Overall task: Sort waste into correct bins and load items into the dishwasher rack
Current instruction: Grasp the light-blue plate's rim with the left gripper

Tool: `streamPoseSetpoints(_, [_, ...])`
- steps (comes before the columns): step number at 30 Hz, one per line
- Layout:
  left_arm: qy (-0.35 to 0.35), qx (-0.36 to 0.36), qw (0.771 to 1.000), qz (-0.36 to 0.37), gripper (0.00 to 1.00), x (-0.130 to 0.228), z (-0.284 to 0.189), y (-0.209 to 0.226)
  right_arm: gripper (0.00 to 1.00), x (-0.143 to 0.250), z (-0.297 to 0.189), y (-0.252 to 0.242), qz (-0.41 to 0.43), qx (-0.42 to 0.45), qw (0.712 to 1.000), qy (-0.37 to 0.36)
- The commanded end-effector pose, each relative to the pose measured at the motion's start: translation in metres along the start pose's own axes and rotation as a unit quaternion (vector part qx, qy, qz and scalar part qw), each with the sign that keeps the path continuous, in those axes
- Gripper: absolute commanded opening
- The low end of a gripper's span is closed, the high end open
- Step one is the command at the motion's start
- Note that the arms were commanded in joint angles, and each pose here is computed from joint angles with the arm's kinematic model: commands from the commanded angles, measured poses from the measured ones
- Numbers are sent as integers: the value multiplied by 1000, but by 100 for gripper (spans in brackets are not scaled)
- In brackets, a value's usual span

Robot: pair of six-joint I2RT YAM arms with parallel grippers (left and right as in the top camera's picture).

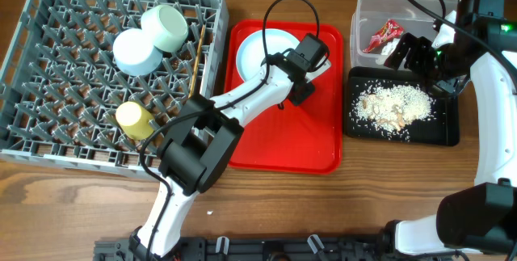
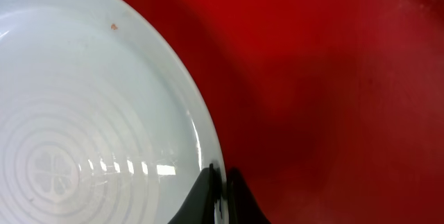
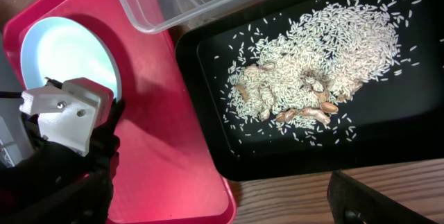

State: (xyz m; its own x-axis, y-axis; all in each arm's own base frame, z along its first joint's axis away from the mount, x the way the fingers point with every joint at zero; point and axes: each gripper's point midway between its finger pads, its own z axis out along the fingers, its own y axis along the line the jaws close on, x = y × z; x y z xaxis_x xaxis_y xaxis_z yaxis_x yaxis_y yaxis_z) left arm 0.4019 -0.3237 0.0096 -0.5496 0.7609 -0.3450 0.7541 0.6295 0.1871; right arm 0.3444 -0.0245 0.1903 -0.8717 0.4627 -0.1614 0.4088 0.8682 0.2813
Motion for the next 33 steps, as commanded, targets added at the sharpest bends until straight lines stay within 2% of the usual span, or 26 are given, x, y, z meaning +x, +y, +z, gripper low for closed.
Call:
streamPoseSetpoints(1, [4,-16,1000,-1,4,1,-9,6,100,0,-5,2,-11,-4,1000,-6])
streamPoseSetpoints(19, [-68,-32,997,-33,4,-25,-112,30,100,0,-5,2,-11,-4,1000,-6])
streamPoseSetpoints(25, [-69,-34,996,-39,4,-24,-114,36,100,0,-5,2,-11,-4,1000,-6])
streamPoseSetpoints(26, [-68,-34,996,-39,11,-23,-114,36,100,0,-5,2,-11,-4,1000,-6])
streamPoseSetpoints(27, [-66,-33,996,-38,29,-23,-112,36,100,0,-5,2,-11,-4,1000,-6])
streamPoseSetpoints(28, [-65,-33,997,-38,39,-23,-111,35,100,0,-5,2,-11,-4,1000,-6])
streamPoseSetpoints(31, [-60,-5,998,-34,55,-19,-104,24,100,0,-5,2,-11,-4,1000,-6])
streamPoseSetpoints(33, [-58,22,998,-32,60,-17,-100,14,100,0,-5,2,-11,-4,1000,-6])
